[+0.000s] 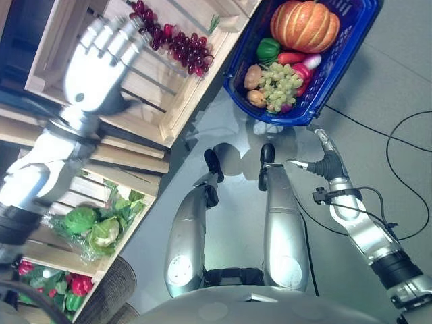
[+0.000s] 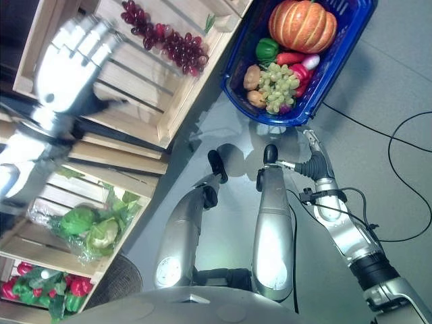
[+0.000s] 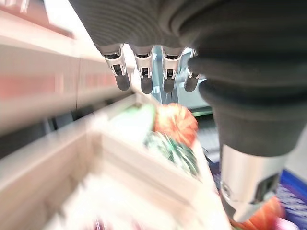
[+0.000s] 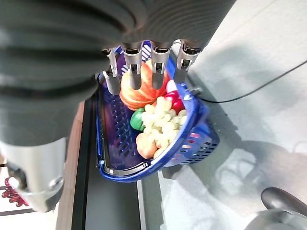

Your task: Pick up fruits and vegetables into the basket

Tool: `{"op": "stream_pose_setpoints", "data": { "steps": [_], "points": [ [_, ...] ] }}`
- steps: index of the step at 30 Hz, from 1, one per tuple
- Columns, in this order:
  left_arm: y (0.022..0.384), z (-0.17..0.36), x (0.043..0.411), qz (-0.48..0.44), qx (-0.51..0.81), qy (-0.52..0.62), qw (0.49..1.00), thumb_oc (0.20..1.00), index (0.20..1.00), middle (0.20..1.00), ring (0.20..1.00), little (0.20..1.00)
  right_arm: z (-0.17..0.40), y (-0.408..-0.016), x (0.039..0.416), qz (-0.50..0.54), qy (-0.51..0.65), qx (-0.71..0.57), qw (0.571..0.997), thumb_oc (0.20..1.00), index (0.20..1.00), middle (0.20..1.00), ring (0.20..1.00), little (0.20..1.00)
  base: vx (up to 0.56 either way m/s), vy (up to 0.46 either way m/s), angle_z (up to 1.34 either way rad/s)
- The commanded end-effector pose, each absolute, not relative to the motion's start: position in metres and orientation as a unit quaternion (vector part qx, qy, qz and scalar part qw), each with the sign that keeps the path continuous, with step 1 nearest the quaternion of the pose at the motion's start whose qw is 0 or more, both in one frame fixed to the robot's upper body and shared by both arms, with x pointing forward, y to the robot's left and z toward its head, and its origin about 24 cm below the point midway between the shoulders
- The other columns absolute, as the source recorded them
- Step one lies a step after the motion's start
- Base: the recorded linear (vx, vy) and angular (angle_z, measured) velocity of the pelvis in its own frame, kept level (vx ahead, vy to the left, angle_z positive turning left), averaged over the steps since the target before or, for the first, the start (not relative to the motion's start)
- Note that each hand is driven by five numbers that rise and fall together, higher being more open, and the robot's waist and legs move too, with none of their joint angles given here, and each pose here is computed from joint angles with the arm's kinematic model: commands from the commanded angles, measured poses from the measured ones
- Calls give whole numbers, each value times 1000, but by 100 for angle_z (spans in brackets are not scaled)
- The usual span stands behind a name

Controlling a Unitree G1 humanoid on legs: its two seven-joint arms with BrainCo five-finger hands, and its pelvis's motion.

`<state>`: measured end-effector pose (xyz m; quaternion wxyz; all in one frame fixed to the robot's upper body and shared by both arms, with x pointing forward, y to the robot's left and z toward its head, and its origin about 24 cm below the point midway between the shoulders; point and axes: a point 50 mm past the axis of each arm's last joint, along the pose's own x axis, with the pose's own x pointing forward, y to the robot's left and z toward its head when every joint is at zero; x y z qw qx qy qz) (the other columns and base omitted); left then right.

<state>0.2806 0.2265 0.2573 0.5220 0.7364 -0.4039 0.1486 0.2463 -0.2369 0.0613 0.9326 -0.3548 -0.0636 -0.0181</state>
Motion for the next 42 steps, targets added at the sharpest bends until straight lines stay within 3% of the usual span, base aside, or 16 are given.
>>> {"op": "stream_pose_setpoints", "data": {
  "steps": [1,10,15,19,27,31,36,42],
  "points": [
    [234,270,295,211,772,-371,471,1000,1000,1000,1000,1000,78,-235,234,28,-113,-365,924,1000,1000,1000,1000,1000,62,102,-17],
    [253,261,338,252,833,-289,400,1000,1000,1000,1000,1000,84,-219,238,83,-143,-387,907,1000,1000,1000,1000,1000,40,59,-27],
    [253,243,355,218,849,-245,414,1000,1000,1000,1000,1000,92,-213,245,94,-153,-378,908,1000,1000,1000,1000,1000,23,34,-13],
    [260,216,366,178,853,-167,462,1000,1000,1000,1000,1000,96,-211,250,97,-148,-347,921,1000,1000,1000,1000,1000,22,25,-7],
    [292,180,368,179,865,-54,466,1000,1000,1000,1000,1000,108,-217,256,70,-162,-329,928,1000,1000,1000,1000,1000,11,14,-6],
    [304,175,366,206,869,-24,449,1000,1000,1000,1000,1000,114,-218,258,58,-177,-323,928,1000,1000,1000,1000,1000,2,-1,-1],
    [319,185,361,268,882,-1,388,1000,1000,1000,1000,1000,125,-215,260,47,-205,-321,923,1000,1000,1000,1000,1000,9,-2,-3],
    [323,205,361,334,863,-8,380,1000,1000,1000,1000,1000,133,-214,263,34,-225,-335,914,1000,1000,1000,1000,1000,5,-2,-2]
  ]
}}
